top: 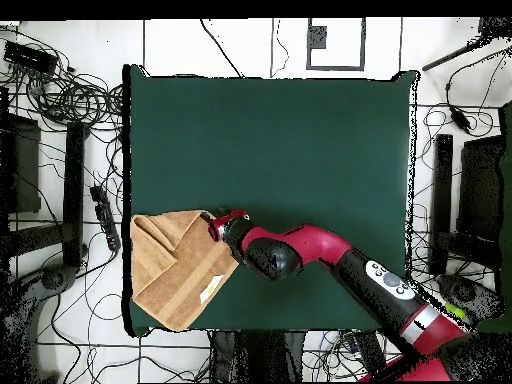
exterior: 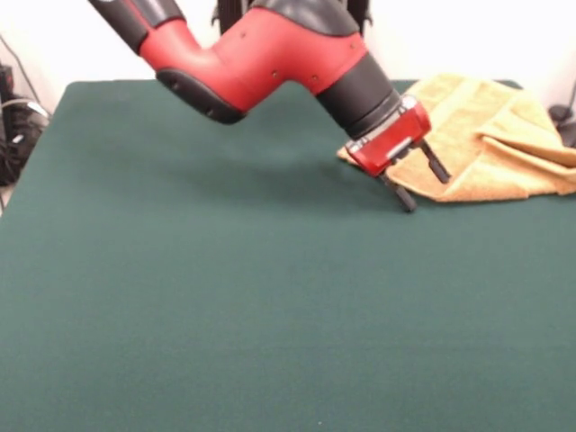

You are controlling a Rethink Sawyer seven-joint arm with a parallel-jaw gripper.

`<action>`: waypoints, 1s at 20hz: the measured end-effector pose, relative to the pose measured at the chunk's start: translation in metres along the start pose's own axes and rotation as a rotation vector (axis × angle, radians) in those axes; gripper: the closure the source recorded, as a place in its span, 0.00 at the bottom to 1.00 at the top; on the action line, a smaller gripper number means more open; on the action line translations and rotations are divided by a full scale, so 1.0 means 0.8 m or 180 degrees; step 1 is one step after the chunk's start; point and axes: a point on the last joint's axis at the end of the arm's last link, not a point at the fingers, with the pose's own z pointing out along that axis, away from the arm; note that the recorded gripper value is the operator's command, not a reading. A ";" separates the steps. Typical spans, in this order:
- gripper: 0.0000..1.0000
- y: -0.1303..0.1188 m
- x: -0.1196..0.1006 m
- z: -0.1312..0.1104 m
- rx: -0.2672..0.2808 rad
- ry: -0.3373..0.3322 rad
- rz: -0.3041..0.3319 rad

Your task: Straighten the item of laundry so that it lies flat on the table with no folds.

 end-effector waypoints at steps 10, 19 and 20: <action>0.00 0.023 -0.081 -0.106 0.0564 0.0514 -0.0079; 0.00 0.009 -0.098 -0.196 0.1091 0.0619 -0.0084; 0.00 0.009 -0.096 -0.200 0.1120 0.0634 -0.0081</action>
